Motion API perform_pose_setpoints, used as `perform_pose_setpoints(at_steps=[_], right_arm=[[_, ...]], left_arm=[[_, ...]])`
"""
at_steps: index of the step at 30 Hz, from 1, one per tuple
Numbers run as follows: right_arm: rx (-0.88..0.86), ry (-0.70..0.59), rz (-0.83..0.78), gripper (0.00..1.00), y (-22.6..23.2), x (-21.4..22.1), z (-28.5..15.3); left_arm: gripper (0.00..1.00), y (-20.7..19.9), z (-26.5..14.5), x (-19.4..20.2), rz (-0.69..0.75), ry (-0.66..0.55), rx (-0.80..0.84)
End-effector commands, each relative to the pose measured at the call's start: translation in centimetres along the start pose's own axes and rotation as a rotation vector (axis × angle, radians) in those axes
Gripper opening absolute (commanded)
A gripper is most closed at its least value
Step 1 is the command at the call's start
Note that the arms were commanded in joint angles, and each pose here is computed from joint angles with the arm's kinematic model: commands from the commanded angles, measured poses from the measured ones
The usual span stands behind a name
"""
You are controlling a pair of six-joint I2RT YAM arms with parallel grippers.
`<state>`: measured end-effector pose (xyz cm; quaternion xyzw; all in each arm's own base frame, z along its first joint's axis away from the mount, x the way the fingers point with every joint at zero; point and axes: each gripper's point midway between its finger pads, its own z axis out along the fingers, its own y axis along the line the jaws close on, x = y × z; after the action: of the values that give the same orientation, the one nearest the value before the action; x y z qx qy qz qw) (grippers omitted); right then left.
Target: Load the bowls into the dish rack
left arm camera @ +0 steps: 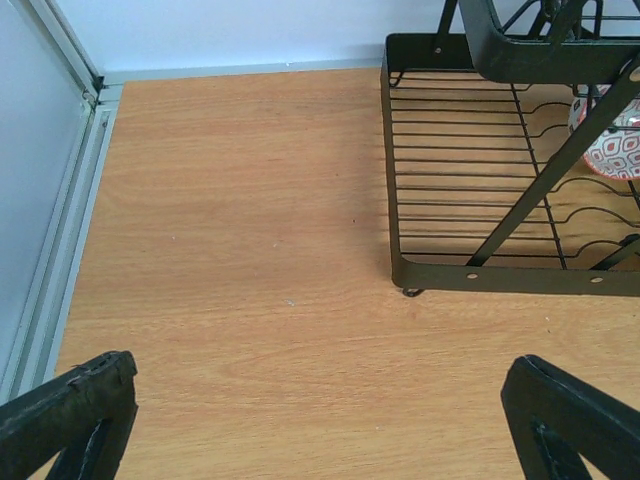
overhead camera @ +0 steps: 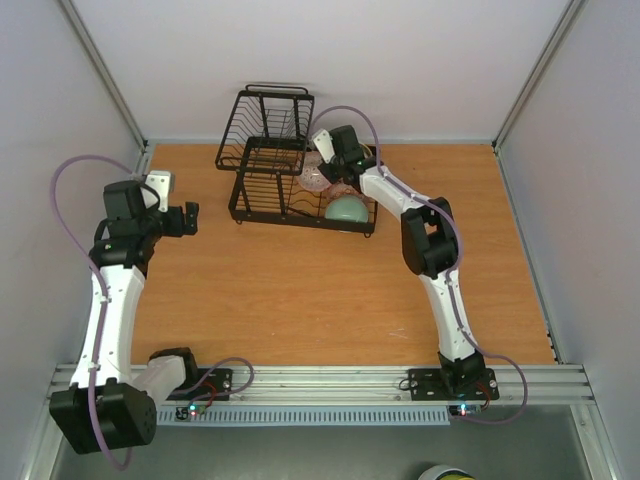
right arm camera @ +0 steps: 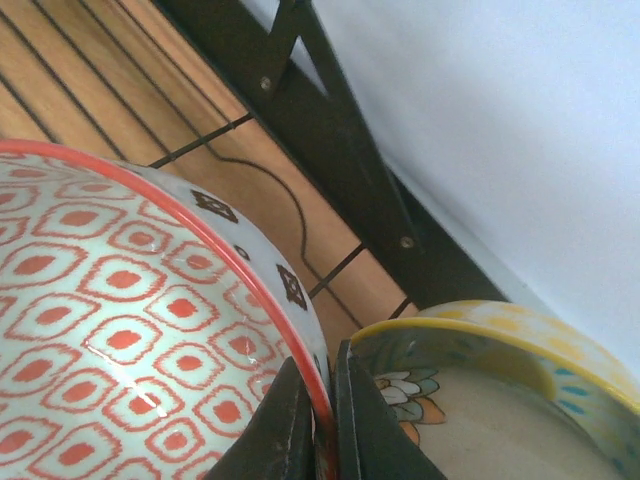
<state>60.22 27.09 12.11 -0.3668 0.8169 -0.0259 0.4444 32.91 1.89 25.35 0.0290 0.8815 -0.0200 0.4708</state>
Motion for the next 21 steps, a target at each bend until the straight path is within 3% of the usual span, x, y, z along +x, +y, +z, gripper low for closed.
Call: perform_pose_setpoints(at_steps=[1, 10, 21], right_arm=[[0.187, -0.096, -0.056, 0.01, -4.3, -1.5, -1.6], [0.285, -0.189, -0.142, 0.01, -2.9, -0.5, -1.1], [0.43, -0.292, -0.256, 0.01, -2.4, -2.6, -2.5]], left_arm=[[0.99, 0.5, -0.1, -1.3, 0.006, -0.037, -0.016], [0.99, 0.6, 0.3, -1.1, 0.005, -0.026, -0.015], [0.99, 0.6, 0.2, -1.2, 0.007, -0.03, -0.019]])
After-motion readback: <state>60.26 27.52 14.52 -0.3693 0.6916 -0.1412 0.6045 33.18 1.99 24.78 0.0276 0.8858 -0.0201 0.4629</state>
